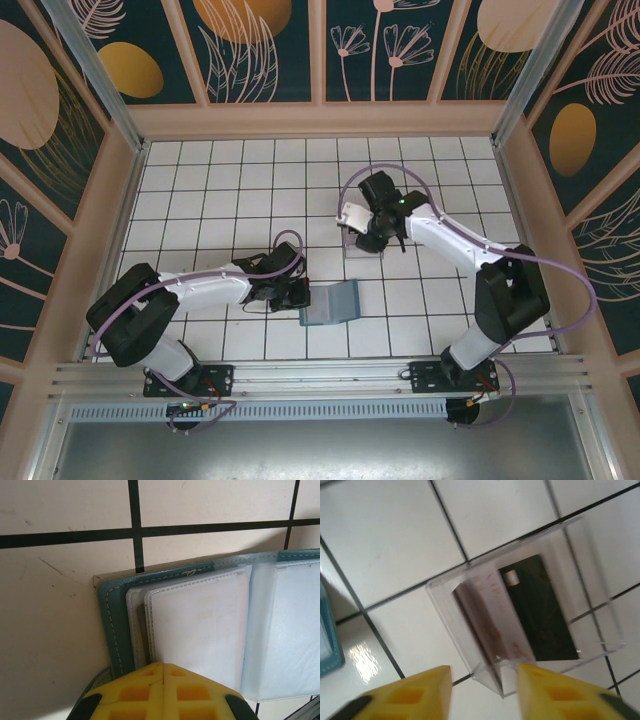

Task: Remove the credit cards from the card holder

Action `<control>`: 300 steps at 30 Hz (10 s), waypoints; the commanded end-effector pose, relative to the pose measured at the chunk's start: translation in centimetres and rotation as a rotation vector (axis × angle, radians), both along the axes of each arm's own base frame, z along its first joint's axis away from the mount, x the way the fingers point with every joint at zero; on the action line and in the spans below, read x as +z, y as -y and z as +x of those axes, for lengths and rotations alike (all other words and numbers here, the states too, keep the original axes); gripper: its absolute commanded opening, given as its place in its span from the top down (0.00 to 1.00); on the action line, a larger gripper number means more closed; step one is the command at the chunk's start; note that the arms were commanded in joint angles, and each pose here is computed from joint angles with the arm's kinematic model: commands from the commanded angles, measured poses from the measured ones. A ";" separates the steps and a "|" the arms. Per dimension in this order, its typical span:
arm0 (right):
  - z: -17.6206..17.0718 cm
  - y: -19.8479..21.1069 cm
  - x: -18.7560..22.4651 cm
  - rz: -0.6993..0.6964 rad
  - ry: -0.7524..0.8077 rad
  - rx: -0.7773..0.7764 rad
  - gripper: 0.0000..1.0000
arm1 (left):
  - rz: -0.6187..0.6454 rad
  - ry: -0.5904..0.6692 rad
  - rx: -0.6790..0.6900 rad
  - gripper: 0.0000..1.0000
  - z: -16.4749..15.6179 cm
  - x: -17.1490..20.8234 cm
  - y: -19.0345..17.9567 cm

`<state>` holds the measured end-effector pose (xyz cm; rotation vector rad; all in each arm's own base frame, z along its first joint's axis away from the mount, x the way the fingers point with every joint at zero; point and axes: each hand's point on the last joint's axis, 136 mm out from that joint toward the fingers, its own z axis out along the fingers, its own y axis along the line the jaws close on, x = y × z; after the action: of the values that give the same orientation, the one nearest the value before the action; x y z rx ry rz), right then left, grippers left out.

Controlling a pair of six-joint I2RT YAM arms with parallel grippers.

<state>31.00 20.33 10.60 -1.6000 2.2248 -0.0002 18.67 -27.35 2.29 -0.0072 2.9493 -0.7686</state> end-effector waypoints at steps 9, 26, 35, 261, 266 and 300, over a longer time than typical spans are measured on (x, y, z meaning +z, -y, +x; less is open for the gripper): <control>2.8 1.9 -2.9 -0.138 0.090 -0.074 0.26 | 0.024 0.001 -0.003 0.99 -0.5 0.0 -0.7; 8.3 2.6 1.3 -0.171 0.336 -0.200 0.25 | 0.028 0.009 0.005 0.99 -0.4 0.2 -0.9; 7.2 2.4 3.6 -0.090 0.362 -0.297 0.25 | 0.025 0.019 0.004 0.99 -0.2 0.3 -0.8; -13.1 -5.0 -6.0 -0.116 -0.123 -1.133 0.53 | 0.068 0.077 0.120 1.00 -1.6 -1.4 -5.3; -12.9 -3.9 -5.3 -0.098 -0.105 -1.155 0.53 | 0.065 0.083 0.114 1.00 -1.4 -0.9 -5.0; -12.0 -9.9 -2.4 0.554 -0.632 -1.031 0.66 | -0.118 0.065 0.069 1.00 0.3 1.8 0.3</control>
<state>19.24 28.14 7.76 -0.0131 2.9029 0.5935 19.21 -26.84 4.22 -0.0858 2.8251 -0.8483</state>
